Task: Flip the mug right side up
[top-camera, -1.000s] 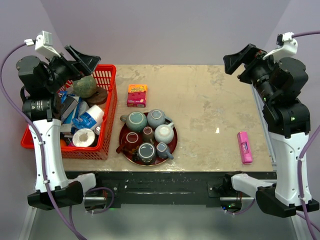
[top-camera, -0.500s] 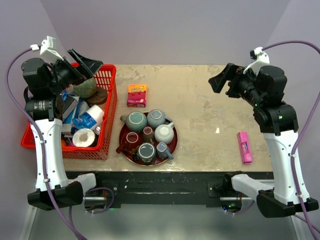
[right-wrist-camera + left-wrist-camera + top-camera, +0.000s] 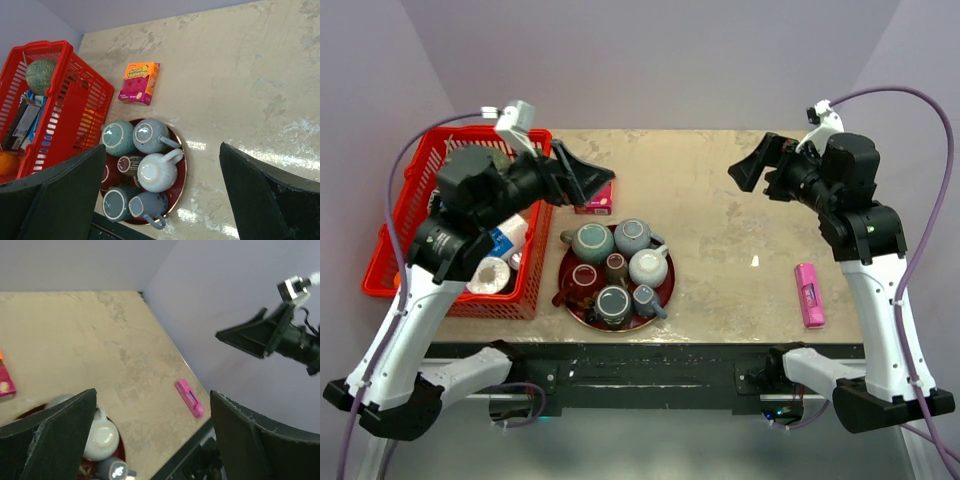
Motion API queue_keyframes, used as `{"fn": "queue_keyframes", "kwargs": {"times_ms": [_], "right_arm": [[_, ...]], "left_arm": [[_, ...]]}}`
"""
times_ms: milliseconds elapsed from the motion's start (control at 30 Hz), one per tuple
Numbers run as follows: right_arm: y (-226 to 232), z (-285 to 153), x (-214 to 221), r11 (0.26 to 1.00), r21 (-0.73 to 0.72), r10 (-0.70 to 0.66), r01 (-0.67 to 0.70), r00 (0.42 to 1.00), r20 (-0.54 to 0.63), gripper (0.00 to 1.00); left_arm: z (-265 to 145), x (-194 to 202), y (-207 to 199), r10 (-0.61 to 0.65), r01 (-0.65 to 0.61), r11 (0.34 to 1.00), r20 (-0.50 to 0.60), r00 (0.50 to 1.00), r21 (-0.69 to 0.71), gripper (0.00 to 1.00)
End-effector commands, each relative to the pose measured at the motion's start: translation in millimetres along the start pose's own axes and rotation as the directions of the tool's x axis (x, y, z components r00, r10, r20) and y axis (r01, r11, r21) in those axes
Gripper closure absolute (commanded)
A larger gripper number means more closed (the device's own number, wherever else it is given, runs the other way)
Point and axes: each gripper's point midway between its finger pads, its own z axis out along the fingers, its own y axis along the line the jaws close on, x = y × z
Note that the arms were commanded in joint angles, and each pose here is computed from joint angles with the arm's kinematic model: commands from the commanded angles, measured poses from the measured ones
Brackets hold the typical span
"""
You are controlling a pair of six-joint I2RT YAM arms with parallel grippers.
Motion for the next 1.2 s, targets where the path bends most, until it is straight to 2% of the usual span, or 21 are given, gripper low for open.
{"fn": "queue_keyframes", "kwargs": {"times_ms": [0,33,67,100,133,167,200,267,367,767,1000,1167], "right_arm": [[-4,2,1,0.999,0.016,0.029,-0.029,1.000,0.011,0.01],[-8,3,4,0.999,0.036,0.036,-0.037,0.999,0.008,0.01],[-13,3,4,0.997,0.058,0.046,-0.047,0.999,0.014,0.01],[-20,0,2,0.993,0.104,0.061,-0.065,0.997,0.039,0.01],[-26,-1,3,0.988,0.134,0.068,-0.075,0.996,0.052,0.01],[-32,-2,3,0.982,0.167,0.080,-0.089,0.995,0.064,0.01],[-42,-5,0,0.967,0.222,0.101,-0.121,0.990,0.099,0.01],[-50,-9,2,0.956,0.257,0.115,-0.143,0.986,0.122,0.01],[-62,-12,5,0.935,0.313,0.126,-0.166,0.981,0.144,0.01],[-88,-6,50,0.903,0.403,0.145,-0.147,0.989,0.035,0.01],[-97,-13,69,0.888,0.439,0.155,-0.135,0.988,-0.010,0.01],[-98,-15,80,0.883,0.444,0.180,-0.153,0.983,-0.020,0.03]], "left_arm": [[24,45,-1,0.001,-0.008,0.994,-0.067,0.998,-0.112,0.01],[27,67,-18,0.000,-0.011,0.996,-0.118,0.993,-0.092,0.01],[28,85,-18,-0.008,-0.012,0.992,-0.161,0.987,-0.125,0.02],[35,97,-12,-0.040,0.006,0.978,-0.160,0.986,-0.207,0.02],[33,118,-27,-0.042,0.000,0.980,-0.206,0.978,-0.200,0.02],[29,136,-21,-0.048,-0.020,0.966,-0.252,0.967,-0.260,0.03],[34,145,-15,-0.081,-0.005,0.941,-0.240,0.967,-0.337,0.03],[29,178,-16,-0.081,-0.050,0.920,-0.314,0.946,-0.389,0.03],[24,206,-13,-0.118,-0.051,0.890,-0.339,0.933,-0.452,0.03],[8,295,-5,-0.351,0.057,0.748,-0.320,0.880,-0.662,0.05],[17,334,-3,-0.470,0.139,0.614,-0.219,0.855,-0.777,0.06],[17,362,12,-0.490,0.108,0.529,-0.198,0.849,-0.842,0.09]]}}
